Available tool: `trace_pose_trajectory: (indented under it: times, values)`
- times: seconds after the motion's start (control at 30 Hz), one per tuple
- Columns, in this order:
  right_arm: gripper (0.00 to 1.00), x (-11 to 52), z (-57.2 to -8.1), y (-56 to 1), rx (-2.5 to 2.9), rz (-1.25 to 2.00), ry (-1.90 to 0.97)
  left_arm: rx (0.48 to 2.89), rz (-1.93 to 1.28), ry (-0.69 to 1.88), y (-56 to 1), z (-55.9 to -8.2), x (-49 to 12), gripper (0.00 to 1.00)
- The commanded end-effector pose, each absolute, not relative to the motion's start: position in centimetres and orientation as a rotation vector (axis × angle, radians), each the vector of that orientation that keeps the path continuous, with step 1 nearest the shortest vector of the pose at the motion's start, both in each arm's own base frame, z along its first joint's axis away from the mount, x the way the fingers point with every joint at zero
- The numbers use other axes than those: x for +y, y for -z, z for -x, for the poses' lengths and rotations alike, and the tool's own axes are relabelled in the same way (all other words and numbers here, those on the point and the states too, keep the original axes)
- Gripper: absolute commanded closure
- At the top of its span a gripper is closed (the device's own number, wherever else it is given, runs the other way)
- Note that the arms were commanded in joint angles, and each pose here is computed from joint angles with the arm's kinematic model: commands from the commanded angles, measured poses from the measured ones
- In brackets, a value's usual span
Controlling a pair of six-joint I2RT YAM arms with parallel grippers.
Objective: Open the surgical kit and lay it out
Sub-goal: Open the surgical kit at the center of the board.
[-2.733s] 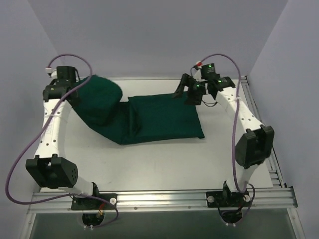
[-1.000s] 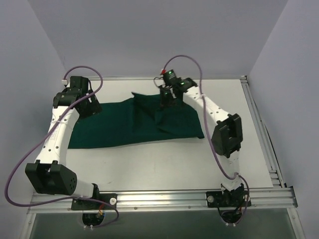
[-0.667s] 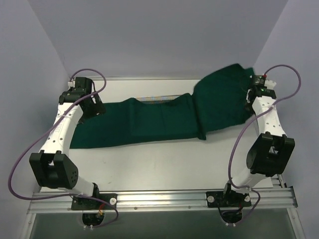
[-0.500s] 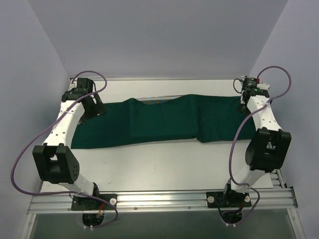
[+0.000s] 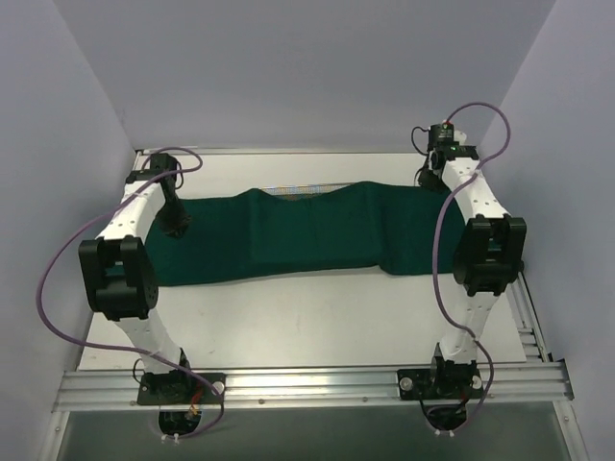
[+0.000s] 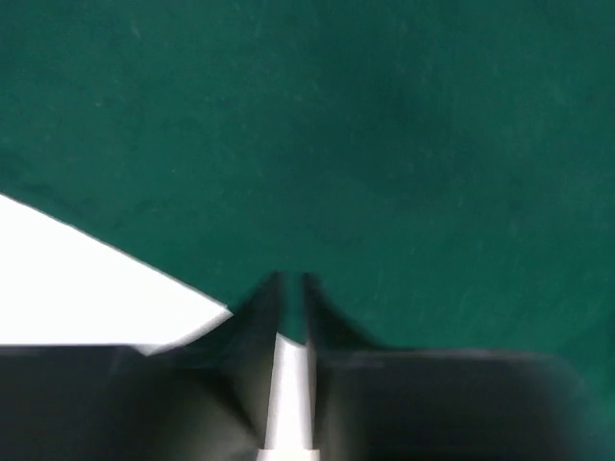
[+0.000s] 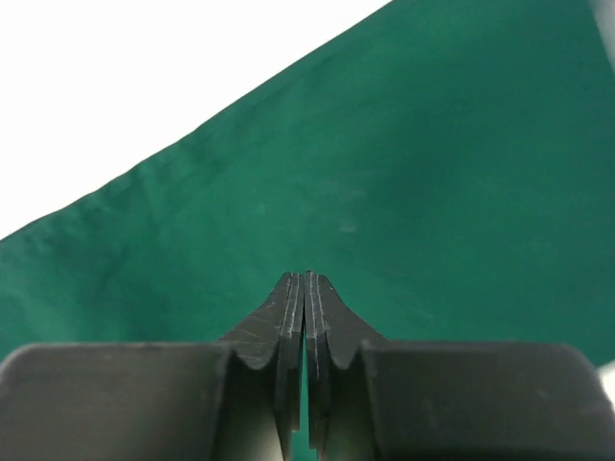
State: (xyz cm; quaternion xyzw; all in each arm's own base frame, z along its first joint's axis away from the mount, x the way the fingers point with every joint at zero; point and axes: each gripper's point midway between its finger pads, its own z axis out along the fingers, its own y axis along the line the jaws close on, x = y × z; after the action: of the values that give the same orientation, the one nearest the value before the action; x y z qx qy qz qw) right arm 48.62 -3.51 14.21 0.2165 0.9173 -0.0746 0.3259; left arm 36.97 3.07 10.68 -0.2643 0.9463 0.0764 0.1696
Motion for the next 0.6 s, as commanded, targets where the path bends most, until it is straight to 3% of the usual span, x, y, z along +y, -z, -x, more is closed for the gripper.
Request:
trace_pose_trajectory:
  times: [0.0, 0.57]
  values:
    - [1.0, -0.7, -49.1, -9.5, 2.51, -0.562, 0.002, 2.632, 0.748, -0.157, -11.5, -40.2, 3.7, 0.97]
    - [1.0, -0.3, -46.8, 1.3, 2.689, -0.615, -0.091, 2.852, 0.837, -0.107, -1.5, -44.5, 3.0, 0.98]
